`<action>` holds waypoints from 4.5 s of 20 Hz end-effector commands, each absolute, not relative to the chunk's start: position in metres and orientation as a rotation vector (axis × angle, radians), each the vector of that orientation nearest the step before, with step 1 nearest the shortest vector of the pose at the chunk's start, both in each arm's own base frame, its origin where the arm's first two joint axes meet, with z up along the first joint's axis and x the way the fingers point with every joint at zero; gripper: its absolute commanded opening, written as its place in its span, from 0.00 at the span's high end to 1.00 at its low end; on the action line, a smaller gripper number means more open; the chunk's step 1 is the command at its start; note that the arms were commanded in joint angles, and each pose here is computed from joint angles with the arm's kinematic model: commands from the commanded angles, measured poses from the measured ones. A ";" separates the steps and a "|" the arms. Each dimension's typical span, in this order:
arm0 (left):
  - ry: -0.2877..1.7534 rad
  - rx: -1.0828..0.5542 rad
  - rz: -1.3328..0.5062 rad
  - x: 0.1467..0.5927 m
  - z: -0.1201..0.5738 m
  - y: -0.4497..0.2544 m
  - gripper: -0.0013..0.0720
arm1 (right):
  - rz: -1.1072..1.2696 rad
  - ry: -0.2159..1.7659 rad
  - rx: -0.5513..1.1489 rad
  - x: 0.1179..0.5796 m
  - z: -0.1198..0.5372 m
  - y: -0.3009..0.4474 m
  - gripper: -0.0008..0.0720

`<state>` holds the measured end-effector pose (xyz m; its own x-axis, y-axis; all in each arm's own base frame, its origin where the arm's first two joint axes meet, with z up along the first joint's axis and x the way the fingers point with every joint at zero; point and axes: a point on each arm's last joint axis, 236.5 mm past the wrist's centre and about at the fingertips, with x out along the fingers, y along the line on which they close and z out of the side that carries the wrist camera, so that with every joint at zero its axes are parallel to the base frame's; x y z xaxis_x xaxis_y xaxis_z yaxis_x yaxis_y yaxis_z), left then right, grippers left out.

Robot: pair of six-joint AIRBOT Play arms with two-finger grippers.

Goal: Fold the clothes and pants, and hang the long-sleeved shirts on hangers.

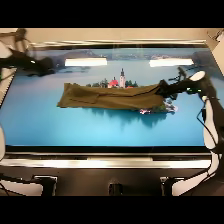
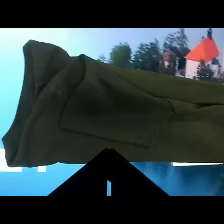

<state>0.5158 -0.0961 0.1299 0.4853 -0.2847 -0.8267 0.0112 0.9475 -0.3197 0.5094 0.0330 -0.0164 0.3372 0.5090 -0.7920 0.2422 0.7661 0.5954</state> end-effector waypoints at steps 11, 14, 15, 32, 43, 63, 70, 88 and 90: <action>1.058 -0.782 -0.377 0.477 0.019 -0.470 0.97 | 0.110 1.151 0.736 0.470 0.071 -0.039 0.95; 1.072 -0.960 -0.394 0.471 0.001 -0.508 0.97 | 0.121 1.145 0.725 0.464 0.082 -0.036 0.95; 1.095 -1.008 -0.384 0.467 -0.009 -0.516 0.97 | 0.122 1.137 0.720 0.462 0.087 -0.035 0.95; 1.314 -1.151 -0.158 0.448 -0.084 -0.520 0.97 | 0.234 1.035 0.720 0.425 0.174 0.000 0.95; 1.034 -0.893 -0.423 0.498 0.113 -0.424 0.97 | 0.229 0.990 0.795 0.452 0.178 0.040 0.95; 0.888 -0.287 -0.160 0.472 0.237 -0.118 0.97 | 0.190 0.832 1.304 0.562 0.069 0.323 0.96; 0.905 -0.282 -0.158 0.473 0.228 -0.118 0.97 | 0.178 0.843 1.343 0.560 0.042 0.348 0.96; 0.908 -0.287 -0.154 0.478 0.218 -0.119 0.97 | 0.266 0.837 1.350 0.539 0.065 0.385 0.31; 0.900 -0.288 -0.155 0.480 0.219 -0.119 0.96 | 0.329 0.779 1.271 0.539 0.097 0.375 0.31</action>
<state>0.4780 -0.1195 0.2182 0.6075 -0.2528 -0.7530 0.0120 0.9508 -0.3095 0.5403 0.3823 0.0631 0.6916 0.6140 -0.3804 0.2922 0.2439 0.9247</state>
